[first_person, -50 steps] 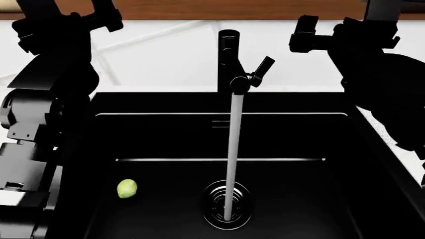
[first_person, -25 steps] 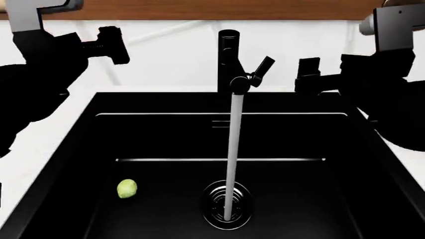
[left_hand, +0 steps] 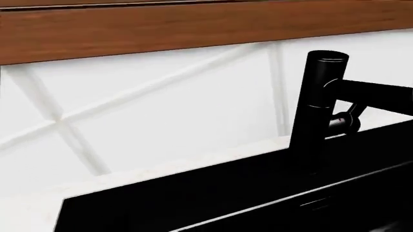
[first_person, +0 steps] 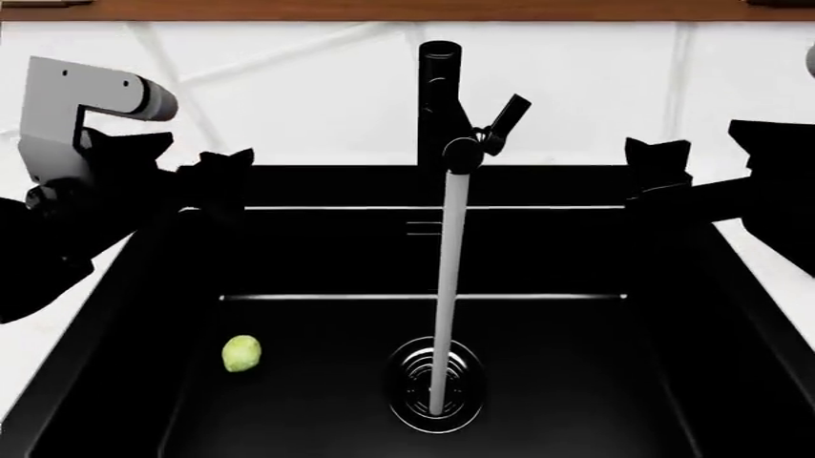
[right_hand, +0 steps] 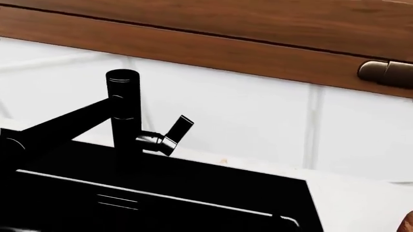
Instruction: Pick the pomegranates and oranges from the sink and place them in one bowl. Place the brussel sprout in the other bowl. Then turn off the sink faucet.
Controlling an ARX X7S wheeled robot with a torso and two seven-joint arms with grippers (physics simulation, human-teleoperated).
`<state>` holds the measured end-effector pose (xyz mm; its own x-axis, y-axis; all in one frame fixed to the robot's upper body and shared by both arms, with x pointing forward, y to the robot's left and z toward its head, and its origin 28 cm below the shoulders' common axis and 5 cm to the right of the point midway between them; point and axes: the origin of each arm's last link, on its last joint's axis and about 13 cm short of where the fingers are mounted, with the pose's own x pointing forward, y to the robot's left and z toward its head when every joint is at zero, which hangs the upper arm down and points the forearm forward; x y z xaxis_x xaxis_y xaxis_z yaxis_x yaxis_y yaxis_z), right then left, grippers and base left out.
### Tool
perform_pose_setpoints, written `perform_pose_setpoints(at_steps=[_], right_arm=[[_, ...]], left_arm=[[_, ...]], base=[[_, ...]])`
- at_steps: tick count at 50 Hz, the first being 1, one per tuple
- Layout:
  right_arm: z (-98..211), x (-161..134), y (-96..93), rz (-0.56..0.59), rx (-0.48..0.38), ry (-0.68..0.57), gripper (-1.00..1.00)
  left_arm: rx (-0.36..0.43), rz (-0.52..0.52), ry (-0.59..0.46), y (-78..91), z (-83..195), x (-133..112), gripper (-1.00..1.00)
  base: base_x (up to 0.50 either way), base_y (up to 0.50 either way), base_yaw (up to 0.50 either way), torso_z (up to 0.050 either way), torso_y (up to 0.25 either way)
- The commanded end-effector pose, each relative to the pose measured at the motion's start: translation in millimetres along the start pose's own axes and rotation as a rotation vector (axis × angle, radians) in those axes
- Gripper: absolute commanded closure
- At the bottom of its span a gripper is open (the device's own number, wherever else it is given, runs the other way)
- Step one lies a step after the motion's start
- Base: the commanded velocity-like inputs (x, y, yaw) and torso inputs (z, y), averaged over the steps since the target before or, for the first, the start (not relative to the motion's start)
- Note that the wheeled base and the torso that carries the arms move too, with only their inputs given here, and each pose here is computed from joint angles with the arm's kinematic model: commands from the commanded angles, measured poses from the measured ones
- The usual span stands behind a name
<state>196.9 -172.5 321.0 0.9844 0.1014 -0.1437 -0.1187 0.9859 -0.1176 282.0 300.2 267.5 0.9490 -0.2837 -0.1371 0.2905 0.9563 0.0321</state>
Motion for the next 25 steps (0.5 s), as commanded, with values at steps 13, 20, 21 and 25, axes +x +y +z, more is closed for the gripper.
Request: perform_pose_setpoints(at_steps=[13, 20, 21, 25], right_arm=[[-2, -14, 1.6, -0.004, -0.027, -0.006, -1.00], [-1, -13, 2.6, 0.000, -0.025, -0.013, -1.00], [-1, -13, 2.8, 0.001, -0.025, -0.013, -1.00], [-1, -13, 2.6, 0.001, -0.024, -0.015, -1.00]], left_arm=[[0.107, -0.083, 0.015, -13.7, 4, -7, -1.00], [0.301, -0.075, -0.017, -18.9, 9, 9, -1.00], [0.342, -0.078, -0.003, -19.3, 7, 12, -1.00], [0.464, -0.081, 0.047, -20.7, 2, 18, -1.00]], base=[[0.00, 0.00, 0.00, 0.000, -0.173], [0.00, 0.00, 0.00, 0.000, 0.000], [0.00, 0.00, 0.00, 0.000, 0.000], [0.00, 0.00, 0.00, 0.000, 0.000]])
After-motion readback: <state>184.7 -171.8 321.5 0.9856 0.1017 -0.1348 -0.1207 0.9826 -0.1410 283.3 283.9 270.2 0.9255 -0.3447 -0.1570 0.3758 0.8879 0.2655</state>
